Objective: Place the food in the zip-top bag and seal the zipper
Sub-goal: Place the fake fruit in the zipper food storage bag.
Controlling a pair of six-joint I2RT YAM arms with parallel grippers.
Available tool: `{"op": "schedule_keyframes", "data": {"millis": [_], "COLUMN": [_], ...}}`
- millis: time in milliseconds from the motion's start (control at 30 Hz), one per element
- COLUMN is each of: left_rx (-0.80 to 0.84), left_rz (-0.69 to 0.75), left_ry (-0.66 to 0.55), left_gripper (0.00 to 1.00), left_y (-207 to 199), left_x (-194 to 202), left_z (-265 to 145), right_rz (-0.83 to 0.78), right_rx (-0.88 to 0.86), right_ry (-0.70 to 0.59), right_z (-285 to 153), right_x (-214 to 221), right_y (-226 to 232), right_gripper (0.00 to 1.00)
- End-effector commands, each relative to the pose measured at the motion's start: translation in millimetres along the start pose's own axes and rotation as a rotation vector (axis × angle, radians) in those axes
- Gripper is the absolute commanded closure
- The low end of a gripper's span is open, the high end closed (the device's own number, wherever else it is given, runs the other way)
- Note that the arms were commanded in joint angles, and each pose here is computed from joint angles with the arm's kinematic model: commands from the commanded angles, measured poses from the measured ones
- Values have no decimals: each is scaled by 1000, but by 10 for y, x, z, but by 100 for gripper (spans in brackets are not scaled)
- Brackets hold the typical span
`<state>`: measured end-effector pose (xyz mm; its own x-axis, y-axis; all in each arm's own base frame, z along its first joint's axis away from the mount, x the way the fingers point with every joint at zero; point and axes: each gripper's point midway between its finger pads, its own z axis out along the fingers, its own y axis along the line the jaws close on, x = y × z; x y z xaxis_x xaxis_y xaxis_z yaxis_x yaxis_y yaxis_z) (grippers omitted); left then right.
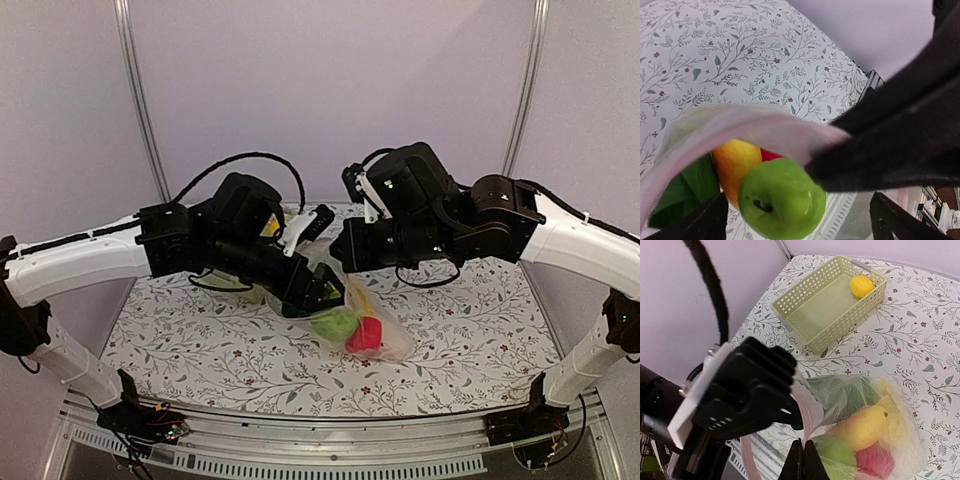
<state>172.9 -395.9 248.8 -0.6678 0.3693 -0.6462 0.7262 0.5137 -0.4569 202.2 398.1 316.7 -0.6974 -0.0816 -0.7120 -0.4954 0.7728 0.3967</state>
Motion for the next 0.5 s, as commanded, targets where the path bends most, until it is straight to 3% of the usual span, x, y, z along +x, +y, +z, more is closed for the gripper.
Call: {"op": "schedule_keyframes", "data": {"millis": [0,133,233,333,467], "left_rx": [18,14,-80,-224,-286], "left_rz": [54,57,17,-41,-78], "left_ry": [-31,-94,-119,-118,-63], "left_gripper": [0,0,0,0,5], "left_y": [-158,-175,41,378,544], "left_x": [25,-24,-20,28,117], "left_z": [-429,-830,-1001,-1054,-936], "right_rz": [28,25,22,20,19], "right_rx": [-17,-19,-24,-28,-35], "right_ry": [-78,-80,-81,-79,-73], "right_z": [-191,-200,-206,-203,-191], "right_x": [-186,-193,-206,-206,-196], "right_y": [6,10,21,37,51], "right_gripper": [100,100,100,100,100]}}
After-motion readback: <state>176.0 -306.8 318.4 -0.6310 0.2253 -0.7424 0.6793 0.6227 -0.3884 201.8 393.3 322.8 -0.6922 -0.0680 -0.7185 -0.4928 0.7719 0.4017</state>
